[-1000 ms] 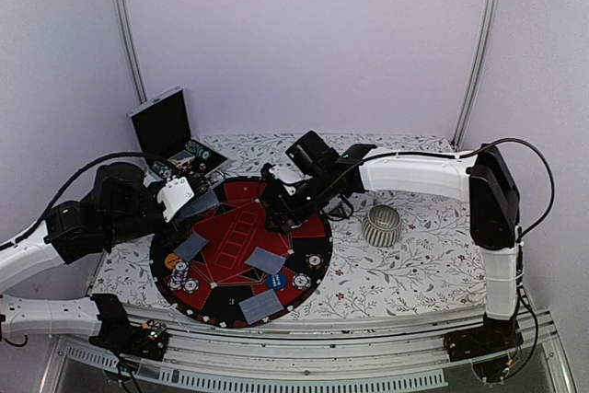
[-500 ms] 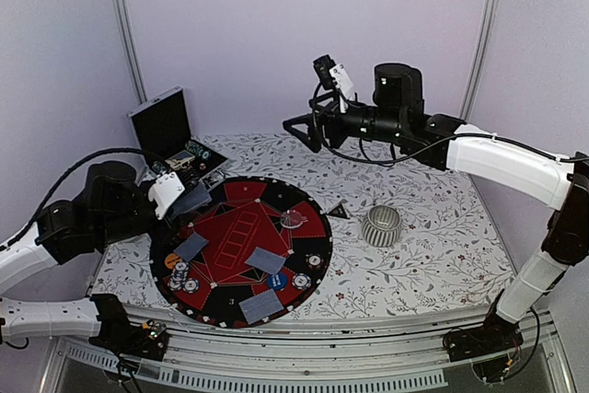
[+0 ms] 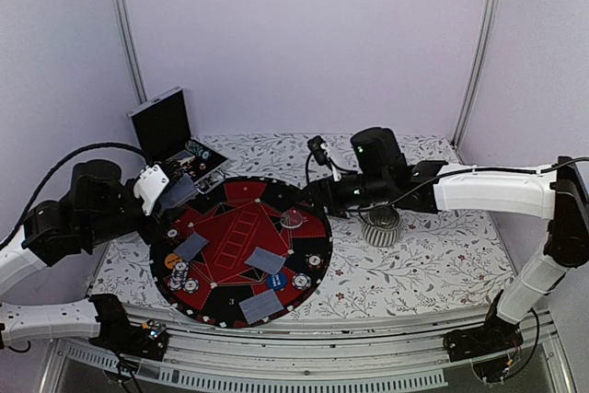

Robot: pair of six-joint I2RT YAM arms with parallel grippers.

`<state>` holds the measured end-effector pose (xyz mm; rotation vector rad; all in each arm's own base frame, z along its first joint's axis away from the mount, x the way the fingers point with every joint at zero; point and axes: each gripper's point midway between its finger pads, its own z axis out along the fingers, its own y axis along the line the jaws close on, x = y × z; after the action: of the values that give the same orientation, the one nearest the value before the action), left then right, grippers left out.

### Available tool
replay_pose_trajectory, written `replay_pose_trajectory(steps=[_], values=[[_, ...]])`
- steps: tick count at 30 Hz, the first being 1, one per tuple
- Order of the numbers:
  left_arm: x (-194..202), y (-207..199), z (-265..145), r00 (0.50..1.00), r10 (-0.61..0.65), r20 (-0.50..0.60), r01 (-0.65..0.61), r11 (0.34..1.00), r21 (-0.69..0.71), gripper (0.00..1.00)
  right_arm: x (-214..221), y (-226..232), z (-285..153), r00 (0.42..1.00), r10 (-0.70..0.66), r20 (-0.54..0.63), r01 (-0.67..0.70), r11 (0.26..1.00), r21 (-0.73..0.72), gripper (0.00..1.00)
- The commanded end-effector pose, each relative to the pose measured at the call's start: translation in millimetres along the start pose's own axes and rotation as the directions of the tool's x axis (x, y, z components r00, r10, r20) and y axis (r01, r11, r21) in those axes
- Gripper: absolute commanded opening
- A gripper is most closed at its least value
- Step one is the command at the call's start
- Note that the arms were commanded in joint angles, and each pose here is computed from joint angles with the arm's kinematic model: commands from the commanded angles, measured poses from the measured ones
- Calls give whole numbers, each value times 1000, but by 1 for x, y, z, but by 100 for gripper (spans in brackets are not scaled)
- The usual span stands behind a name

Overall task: Distribute texas hold em gaming equipment
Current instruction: Pick up the poker card from the poker table mat.

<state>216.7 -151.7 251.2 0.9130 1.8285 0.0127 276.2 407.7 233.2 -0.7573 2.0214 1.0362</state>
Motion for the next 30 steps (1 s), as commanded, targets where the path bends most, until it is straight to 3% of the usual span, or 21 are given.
replay_pose_trajectory(steps=[1,13,20,30], values=[[8,0,1,999,-28,-23,28,1000,-1,53,50,-9,29,978,162,-134,-160,987,28,62],[7,-15,9,998,44,-36,-42,996,77,54,97,-27,103,906,229,-355,-251,968,-16,48],[14,-20,9,999,37,-33,-34,995,92,54,142,-45,114,842,260,-473,-270,962,47,42],[18,-23,9,999,34,-35,-30,995,98,54,176,-38,120,763,260,-592,-328,945,-8,41]])
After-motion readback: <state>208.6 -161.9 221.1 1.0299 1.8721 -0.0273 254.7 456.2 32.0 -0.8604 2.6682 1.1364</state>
